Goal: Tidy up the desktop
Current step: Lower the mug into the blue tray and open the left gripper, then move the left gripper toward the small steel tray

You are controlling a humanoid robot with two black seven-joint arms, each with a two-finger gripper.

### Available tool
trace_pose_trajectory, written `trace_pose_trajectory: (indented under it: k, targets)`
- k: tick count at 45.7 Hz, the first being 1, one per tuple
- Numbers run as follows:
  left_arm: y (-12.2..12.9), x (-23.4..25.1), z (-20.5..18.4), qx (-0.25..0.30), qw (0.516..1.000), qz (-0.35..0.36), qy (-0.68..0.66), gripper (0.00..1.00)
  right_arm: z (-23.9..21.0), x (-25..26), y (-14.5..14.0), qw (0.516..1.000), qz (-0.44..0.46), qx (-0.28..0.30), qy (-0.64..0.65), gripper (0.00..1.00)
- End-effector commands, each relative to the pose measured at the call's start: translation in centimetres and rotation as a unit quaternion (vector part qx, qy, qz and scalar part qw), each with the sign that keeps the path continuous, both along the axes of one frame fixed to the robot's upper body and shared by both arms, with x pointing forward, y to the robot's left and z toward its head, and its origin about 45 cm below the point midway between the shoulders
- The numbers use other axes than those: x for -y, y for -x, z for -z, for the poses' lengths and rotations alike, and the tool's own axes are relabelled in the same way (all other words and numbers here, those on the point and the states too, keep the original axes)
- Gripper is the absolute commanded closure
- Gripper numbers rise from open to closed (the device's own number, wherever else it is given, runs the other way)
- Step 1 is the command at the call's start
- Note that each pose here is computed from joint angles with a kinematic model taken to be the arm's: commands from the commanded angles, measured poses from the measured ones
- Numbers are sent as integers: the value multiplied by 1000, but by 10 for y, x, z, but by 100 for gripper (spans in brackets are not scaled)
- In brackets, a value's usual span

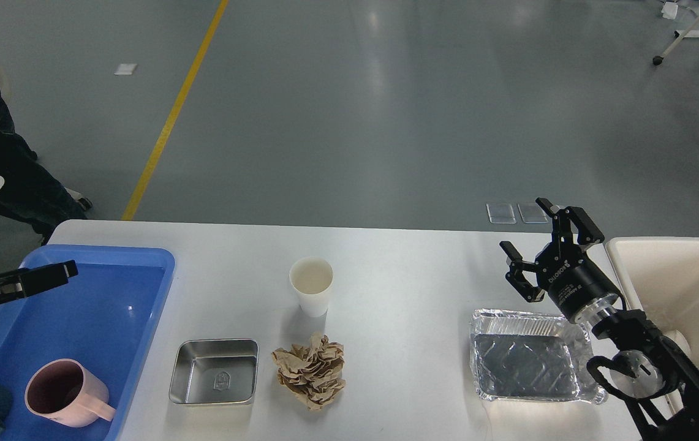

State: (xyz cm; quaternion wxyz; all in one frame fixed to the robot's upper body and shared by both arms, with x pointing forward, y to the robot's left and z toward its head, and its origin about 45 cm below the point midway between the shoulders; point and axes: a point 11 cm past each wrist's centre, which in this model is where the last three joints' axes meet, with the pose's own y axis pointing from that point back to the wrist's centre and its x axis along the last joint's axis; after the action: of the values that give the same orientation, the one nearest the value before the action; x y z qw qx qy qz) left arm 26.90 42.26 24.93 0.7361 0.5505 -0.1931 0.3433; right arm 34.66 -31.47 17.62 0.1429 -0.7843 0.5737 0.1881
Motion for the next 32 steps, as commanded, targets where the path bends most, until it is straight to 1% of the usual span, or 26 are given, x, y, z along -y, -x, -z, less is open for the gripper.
trace_pose_trajectory:
  k: [1,8,16,19,27,32]
  targets:
    - [-7,-5,-22,25,1000,3,-15,3,-1,5,0,1000,3,-1,6,0]
    - [-16,-6,-36,62,998,-8,-8,3,-1,5,0,1000,5,-2,8,0]
    - [-21,-8,-34,132,991,-38,-10,2,0,5,0,1000,5,-4,8,0]
    - [-17,-12,-30,140,989,-39,-27,2,0,5,0,1000,5,-4,8,0]
    - [-9,-1,-19,135,990,-16,-31,2,1,3,0,1000,4,-4,7,0]
    - [3,11,1,104,993,16,-45,2,0,2,-1,1000,4,-4,5,0]
